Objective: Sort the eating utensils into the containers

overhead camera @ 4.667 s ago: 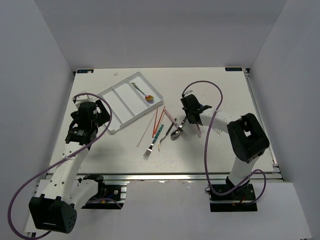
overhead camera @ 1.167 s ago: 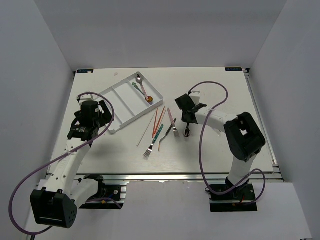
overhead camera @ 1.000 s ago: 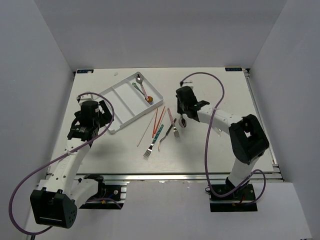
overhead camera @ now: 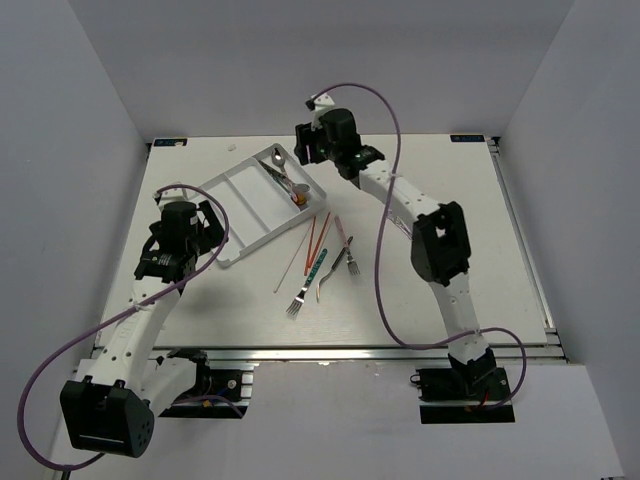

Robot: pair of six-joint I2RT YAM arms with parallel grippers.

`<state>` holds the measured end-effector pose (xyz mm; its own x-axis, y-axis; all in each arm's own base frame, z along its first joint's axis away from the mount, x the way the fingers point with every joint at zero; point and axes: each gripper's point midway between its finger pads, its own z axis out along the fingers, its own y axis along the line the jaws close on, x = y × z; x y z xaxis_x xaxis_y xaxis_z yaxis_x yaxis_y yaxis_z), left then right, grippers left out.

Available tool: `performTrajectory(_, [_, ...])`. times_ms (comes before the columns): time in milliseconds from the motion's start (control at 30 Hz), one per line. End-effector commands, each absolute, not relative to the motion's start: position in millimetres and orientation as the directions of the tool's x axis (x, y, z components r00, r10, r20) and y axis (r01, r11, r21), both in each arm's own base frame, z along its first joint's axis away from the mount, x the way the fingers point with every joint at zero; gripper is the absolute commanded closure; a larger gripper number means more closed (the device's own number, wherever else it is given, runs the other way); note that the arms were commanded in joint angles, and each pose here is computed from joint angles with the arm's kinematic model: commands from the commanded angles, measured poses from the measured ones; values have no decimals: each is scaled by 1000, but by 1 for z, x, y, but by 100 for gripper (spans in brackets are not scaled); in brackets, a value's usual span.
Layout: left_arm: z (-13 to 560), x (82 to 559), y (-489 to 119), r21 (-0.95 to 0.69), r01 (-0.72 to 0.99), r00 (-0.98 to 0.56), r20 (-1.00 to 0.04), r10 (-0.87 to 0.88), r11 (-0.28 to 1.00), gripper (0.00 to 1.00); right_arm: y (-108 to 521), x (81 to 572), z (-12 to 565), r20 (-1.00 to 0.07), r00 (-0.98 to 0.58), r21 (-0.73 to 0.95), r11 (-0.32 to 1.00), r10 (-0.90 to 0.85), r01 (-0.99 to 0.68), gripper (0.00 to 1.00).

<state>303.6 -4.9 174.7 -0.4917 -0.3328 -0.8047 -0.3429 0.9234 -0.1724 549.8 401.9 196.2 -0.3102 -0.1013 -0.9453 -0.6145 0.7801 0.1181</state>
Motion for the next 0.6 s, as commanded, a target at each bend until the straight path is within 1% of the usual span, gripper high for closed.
performTrajectory(0, [191,306,-3,-188,-336,-449,-830,-332,923,2,337,517,233,-901,-420,89,906,-103,-414,37])
performTrajectory(67, [191,307,-3,-187,-337,-448,-830,-332,923,2,302,481,191,-824,-552,73,943,-127,-326,40])
performTrajectory(100, [190,307,-4,-188,-334,-452,-828,-332,923,2,290,455,168,-776,-623,109,952,-98,-285,44])
performTrajectory(167, [188,308,-5,-187,-333,-458,-825,-332,924,2,283,432,149,-742,-662,115,953,-106,-281,44])
performTrajectory(200, [187,308,-5,-185,-334,-462,-823,-331,924,2,279,423,149,-738,-666,118,953,-102,-277,43])
performTrajectory(233, [187,308,-4,-184,-336,-464,-821,-332,924,2,273,410,129,-705,-698,104,956,-125,-276,43])
performTrajectory(367, [185,307,-3,-178,-341,-465,-822,-330,923,2,276,388,105,-660,-729,114,935,-181,-335,42])
performTrajectory(567, [184,307,-5,-178,-331,-472,-819,-326,927,2,285,382,78,-615,-751,95,923,-241,-374,41])
